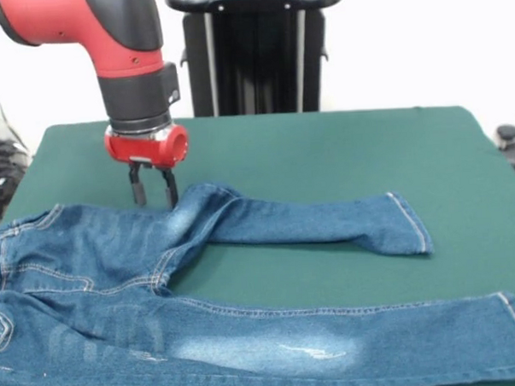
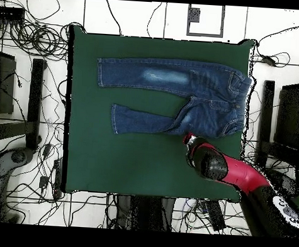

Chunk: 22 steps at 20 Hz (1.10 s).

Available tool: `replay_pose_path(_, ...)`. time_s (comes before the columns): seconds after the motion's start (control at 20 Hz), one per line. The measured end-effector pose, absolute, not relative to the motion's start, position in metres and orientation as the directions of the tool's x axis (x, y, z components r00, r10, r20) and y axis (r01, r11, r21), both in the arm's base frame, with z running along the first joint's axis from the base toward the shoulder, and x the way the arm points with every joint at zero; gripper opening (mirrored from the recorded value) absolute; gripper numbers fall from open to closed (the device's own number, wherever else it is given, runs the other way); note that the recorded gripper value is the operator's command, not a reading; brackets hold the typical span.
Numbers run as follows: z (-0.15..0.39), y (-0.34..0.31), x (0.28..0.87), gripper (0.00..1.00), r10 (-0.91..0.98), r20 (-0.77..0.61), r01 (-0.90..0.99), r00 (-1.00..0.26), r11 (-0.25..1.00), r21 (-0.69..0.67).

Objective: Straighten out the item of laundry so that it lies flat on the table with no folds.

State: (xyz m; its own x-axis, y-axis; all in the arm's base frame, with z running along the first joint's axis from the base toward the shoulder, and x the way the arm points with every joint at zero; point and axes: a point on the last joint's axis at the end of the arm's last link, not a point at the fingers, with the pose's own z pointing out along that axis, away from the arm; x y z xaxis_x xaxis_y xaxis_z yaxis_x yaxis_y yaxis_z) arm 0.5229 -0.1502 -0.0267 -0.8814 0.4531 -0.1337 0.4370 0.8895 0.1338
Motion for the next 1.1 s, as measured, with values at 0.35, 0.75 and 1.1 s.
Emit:
replay_pose_path(0.35, 0.001, -0.141, 0.540, 1.00, 0.450, -0.107, 0.439, -0.887, 0.891, 0.112)
replay_pose_path(0.75, 0.028, -0.134, 0.556, 1.00, 0.456, -0.104, 0.447, -0.884, 0.889, 0.100)
replay_pose_path(1.1, 0.036, -0.121, 0.566, 1.00, 0.447, -0.114, 0.437, -0.887, 0.893, 0.104)
